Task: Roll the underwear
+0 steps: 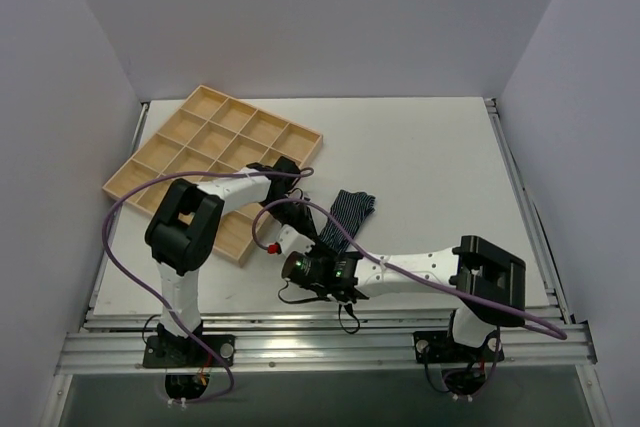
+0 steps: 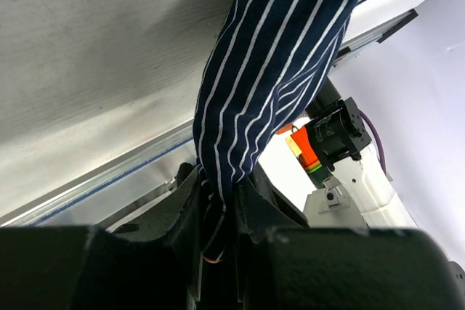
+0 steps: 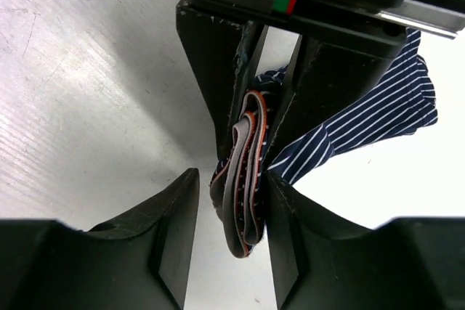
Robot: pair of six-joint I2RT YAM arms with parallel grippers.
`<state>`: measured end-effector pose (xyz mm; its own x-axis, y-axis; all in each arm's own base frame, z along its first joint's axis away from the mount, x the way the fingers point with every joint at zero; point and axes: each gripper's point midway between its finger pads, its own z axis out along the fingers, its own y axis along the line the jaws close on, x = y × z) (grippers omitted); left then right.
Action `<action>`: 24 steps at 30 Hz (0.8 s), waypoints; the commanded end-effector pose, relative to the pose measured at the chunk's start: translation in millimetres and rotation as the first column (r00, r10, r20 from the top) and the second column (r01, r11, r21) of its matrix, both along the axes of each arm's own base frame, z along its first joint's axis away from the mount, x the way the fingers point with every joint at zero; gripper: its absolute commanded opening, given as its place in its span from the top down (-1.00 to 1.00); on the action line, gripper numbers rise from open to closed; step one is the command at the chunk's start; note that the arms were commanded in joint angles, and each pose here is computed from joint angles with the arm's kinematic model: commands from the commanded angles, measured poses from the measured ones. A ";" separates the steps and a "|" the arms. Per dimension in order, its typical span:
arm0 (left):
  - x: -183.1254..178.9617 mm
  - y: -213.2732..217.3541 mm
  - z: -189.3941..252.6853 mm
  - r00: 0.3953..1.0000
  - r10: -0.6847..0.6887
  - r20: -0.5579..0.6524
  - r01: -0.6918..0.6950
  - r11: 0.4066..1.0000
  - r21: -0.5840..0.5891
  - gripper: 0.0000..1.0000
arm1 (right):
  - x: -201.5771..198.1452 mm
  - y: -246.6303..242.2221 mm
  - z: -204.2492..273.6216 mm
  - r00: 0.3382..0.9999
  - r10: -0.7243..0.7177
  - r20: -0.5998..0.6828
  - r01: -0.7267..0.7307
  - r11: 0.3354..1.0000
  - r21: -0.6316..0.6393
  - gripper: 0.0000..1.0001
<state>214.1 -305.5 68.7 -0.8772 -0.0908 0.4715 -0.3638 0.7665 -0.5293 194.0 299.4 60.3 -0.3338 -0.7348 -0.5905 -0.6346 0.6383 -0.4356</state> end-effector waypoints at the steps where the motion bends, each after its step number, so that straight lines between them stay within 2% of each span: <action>1: 7.7 6.2 5.7 0.999 0.027 -0.030 -0.026 0.999 0.037 0.95 | 3.7 -7.8 4.5 0.998 -0.017 0.056 0.019 0.999 -0.035 0.29; 5: 7.2 6.3 5.9 0.999 0.027 -0.034 -0.026 0.999 0.038 0.95 | 8.3 -13.4 5.8 0.995 -0.046 0.092 0.051 0.997 -0.054 0.52; 9: 7.2 6.5 4.8 0.999 0.028 -0.035 -0.026 0.999 0.040 0.94 | 9.3 -13.5 3.4 0.994 -0.054 0.096 0.060 0.996 -0.060 0.98; 10: 6.9 6.5 4.7 0.999 0.027 -0.036 -0.026 0.999 0.039 0.92 | 8.7 -13.4 2.3 0.994 -0.052 0.092 0.058 0.996 -0.061 1.00; 13: 7.4 5.7 6.3 0.999 0.026 -0.029 -0.025 0.999 0.030 0.61 | 3.1 -8.8 -4.5 0.998 -0.039 0.046 0.041 0.998 -0.042 1.00; 14: 10.0 7.0 7.2 0.999 0.031 -0.022 -0.030 0.999 0.029 0.44 | 0.9 -7.0 -6.4 0.999 -0.033 0.030 0.034 0.999 -0.032 1.00; 17: 18.6 12.1 10.7 0.999 0.048 0.010 -0.048 0.998 0.029 0.22 | -7.1 0.5 -9.9 0.999 -0.013 -0.046 0.014 1.000 0.022 1.00; 21: 37.4 28.0 14.2 0.994 0.076 0.080 -0.081 0.995 0.060 0.03 | -12.5 6.3 -9.9 0.985 -0.008 -0.171 0.030 0.992 0.123 1.00; 24: 52.8 42.7 13.5 0.986 0.094 0.135 -0.108 0.989 0.097 -0.03 | -11.1 6.1 -10.3 0.964 -0.006 -0.267 0.062 0.978 0.200 1.00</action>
<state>220.3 -292.5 70.8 -0.8758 -0.0972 0.4729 -0.3622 0.7800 -0.5104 192.6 302.4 44.9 -0.4434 -0.6627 -0.6036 -0.6661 0.6942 -0.2728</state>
